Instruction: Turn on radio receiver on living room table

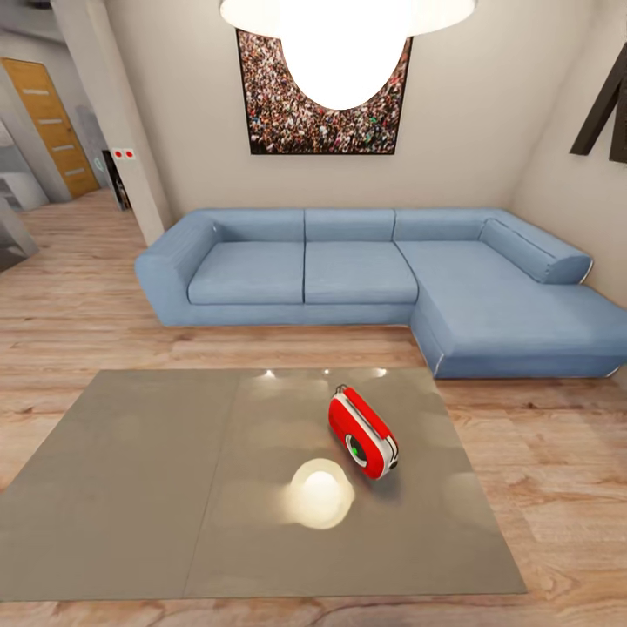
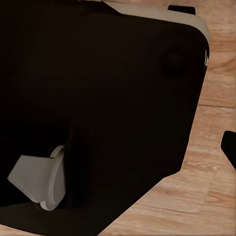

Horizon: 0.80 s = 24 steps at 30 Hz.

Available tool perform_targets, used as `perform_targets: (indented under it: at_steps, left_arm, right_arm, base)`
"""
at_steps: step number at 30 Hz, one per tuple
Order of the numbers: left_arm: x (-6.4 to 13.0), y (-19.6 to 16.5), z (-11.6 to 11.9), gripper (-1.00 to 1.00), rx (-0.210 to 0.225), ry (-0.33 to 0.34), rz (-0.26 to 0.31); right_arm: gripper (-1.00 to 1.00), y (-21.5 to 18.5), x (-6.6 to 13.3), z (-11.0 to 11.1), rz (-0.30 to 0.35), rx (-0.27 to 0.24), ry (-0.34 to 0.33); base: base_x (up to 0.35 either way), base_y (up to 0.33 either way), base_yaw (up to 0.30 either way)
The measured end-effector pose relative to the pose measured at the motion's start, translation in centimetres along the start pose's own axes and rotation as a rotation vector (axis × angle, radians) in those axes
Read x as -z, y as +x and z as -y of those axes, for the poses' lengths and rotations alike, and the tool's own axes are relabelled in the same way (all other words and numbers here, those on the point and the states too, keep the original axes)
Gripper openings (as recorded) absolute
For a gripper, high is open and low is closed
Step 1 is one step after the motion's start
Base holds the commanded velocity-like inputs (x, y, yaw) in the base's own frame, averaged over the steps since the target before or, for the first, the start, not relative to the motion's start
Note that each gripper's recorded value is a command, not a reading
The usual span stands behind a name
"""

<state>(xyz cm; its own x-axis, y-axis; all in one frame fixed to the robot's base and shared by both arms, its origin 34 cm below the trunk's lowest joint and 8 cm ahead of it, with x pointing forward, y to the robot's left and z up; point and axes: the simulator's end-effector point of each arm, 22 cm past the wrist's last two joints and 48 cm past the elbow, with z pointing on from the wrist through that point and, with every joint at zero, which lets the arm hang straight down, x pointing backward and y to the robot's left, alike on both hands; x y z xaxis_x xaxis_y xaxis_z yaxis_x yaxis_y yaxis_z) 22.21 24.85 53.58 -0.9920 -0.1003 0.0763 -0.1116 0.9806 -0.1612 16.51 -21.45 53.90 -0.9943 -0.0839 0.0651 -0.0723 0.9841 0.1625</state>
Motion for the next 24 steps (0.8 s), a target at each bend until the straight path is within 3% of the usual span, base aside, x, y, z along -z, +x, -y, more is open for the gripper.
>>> perform_targets:
  at_steps: [24]
  left_arm:
    - [0.4,-1.4,0.2,-1.00,-0.006,0.004,0.035]
  right_arm:
    - [1.00,-1.4,0.2,0.1,0.035,0.005,0.003]
  base:
    - [0.000,0.000,0.000]
